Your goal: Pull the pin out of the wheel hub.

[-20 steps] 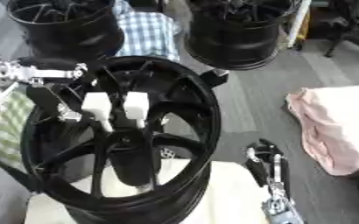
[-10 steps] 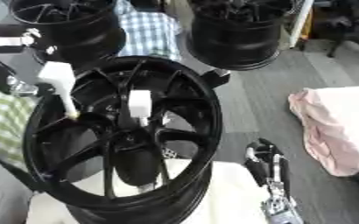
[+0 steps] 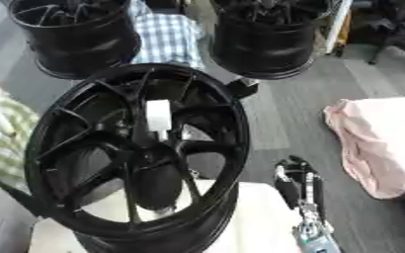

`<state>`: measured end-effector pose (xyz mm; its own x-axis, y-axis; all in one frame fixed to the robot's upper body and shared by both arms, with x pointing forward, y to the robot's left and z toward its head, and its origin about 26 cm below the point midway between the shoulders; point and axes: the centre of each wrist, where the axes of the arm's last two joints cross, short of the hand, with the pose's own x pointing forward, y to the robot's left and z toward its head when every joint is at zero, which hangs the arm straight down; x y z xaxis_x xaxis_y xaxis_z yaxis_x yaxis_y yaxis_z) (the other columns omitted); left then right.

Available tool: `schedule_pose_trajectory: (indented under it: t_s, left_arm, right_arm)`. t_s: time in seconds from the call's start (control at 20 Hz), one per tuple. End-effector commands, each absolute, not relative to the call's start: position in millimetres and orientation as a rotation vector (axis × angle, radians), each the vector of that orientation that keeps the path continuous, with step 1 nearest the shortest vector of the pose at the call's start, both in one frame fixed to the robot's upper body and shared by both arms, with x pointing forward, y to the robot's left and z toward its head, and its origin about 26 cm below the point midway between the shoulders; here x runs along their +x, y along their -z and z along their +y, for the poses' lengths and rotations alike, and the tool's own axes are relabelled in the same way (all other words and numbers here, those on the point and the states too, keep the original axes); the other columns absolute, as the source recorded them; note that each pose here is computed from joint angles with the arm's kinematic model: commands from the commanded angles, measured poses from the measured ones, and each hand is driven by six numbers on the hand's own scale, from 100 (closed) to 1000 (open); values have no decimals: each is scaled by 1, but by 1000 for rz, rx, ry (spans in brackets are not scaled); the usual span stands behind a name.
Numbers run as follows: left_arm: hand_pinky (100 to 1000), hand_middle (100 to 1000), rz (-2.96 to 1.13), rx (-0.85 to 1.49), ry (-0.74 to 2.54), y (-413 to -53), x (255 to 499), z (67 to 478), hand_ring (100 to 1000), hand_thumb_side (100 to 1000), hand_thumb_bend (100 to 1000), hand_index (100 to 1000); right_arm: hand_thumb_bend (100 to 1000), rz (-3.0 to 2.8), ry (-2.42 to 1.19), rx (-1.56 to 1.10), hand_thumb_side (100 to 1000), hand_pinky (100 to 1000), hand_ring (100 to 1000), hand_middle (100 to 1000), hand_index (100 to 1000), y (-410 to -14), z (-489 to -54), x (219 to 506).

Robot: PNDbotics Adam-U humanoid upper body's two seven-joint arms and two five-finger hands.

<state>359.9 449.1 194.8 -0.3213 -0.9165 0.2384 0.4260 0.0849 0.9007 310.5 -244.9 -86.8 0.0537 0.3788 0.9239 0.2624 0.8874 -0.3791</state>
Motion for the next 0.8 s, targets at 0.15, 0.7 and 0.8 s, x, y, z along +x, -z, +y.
schedule_pose_trajectory:
  t_s: [0.15,0.7,0.8]
  left_arm:
    - [786,756,-1130,723,1272,-140,346,482,751,629,573,846]
    - [740,680,-1318,597,462,-10,301,444,686,630,362,795]
    - [733,667,-1369,556,358,-4,297,428,674,626,327,786]
  right_arm:
    - [100,-1570,-88,-537,549,758,646,619,808,77,-250,318]
    - [100,-1585,-76,-525,550,758,645,619,808,73,-244,321]
    - [100,-1584,-76,-523,550,758,646,619,808,73,-244,322]
